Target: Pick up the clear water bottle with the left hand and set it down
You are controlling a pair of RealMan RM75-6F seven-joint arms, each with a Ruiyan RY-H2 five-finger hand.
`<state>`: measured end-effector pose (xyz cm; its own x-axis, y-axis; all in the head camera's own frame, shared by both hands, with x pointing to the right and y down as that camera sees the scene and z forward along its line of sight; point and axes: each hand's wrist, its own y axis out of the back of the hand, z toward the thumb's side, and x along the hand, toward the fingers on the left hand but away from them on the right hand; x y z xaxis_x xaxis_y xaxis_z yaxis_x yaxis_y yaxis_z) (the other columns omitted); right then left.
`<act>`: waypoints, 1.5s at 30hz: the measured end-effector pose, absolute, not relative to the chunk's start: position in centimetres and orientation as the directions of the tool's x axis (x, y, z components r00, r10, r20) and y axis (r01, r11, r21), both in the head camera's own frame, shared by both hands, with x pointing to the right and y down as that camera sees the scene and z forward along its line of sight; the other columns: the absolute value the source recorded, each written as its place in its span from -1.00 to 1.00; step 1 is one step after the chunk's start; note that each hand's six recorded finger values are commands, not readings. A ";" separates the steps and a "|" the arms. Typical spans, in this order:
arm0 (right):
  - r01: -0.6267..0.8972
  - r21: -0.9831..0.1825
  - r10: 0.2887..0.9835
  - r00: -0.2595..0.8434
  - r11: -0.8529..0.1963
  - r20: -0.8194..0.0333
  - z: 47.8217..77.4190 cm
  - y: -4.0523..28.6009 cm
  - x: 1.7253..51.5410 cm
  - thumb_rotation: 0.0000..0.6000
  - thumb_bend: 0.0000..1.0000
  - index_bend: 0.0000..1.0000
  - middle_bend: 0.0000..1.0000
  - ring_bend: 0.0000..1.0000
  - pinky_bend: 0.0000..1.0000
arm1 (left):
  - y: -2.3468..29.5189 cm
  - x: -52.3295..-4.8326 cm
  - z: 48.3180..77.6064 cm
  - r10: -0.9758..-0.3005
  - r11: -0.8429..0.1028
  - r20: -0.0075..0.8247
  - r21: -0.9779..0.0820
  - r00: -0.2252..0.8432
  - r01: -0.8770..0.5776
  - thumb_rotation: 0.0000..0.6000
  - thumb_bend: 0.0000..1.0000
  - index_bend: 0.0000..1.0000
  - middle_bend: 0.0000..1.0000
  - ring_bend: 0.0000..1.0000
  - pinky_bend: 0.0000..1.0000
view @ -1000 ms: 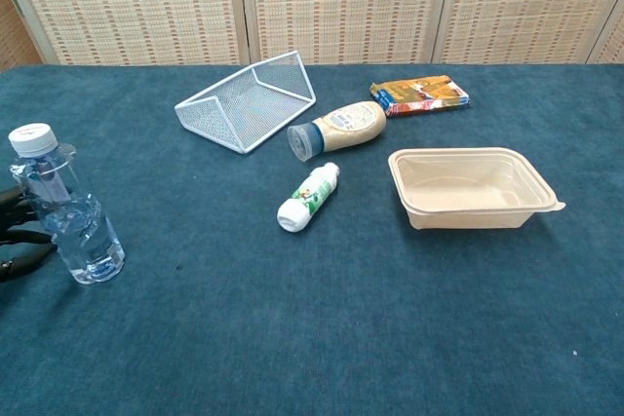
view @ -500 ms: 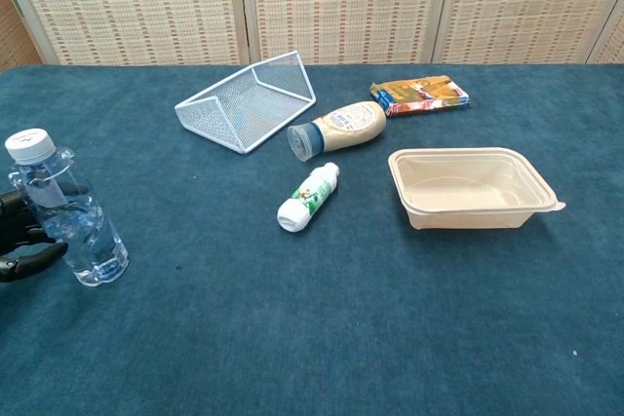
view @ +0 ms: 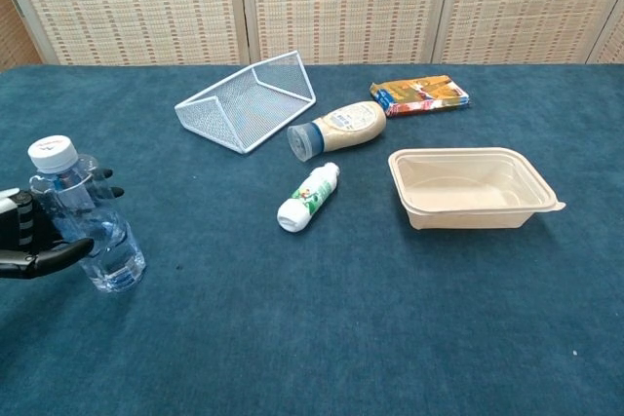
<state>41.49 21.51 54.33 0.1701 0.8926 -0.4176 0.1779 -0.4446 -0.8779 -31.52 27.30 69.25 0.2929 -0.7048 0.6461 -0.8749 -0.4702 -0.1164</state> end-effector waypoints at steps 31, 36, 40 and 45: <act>0.169 -0.863 0.877 0.169 -0.476 -0.450 54.8 21.5 41.5 1.00 -0.67 -1.00 -0.68 -1.00 -0.70 | 22.8 -32.4 67.5 -0.921 -0.320 0.381 -0.609 0.086 -0.726 1.00 0.28 0.15 0.19 -0.03 0.06; 0.167 -0.865 0.878 0.164 -0.474 -0.449 54.7 21.5 41.5 1.00 -0.67 -1.00 -0.68 -1.00 -0.70 | 21.2 -33.9 66.5 -0.959 -0.284 0.255 -0.884 0.126 -0.371 1.00 0.28 0.21 0.25 0.03 0.16; 0.166 -0.862 0.876 0.163 -0.478 -0.454 54.8 21.5 41.5 1.00 -0.67 -1.00 -0.68 -1.00 -0.70 | 20.8 -35.3 66.6 -0.964 -0.244 0.222 -0.958 0.146 -0.153 1.00 0.27 0.23 0.27 0.05 0.18; 0.164 -0.858 0.871 0.168 -0.487 -0.462 54.8 21.7 41.5 1.00 -0.67 -1.00 -0.68 -1.00 -0.70 | 21.0 -34.4 66.3 -0.961 -0.268 0.233 -0.921 0.150 -0.282 1.00 0.28 0.26 0.29 0.08 0.27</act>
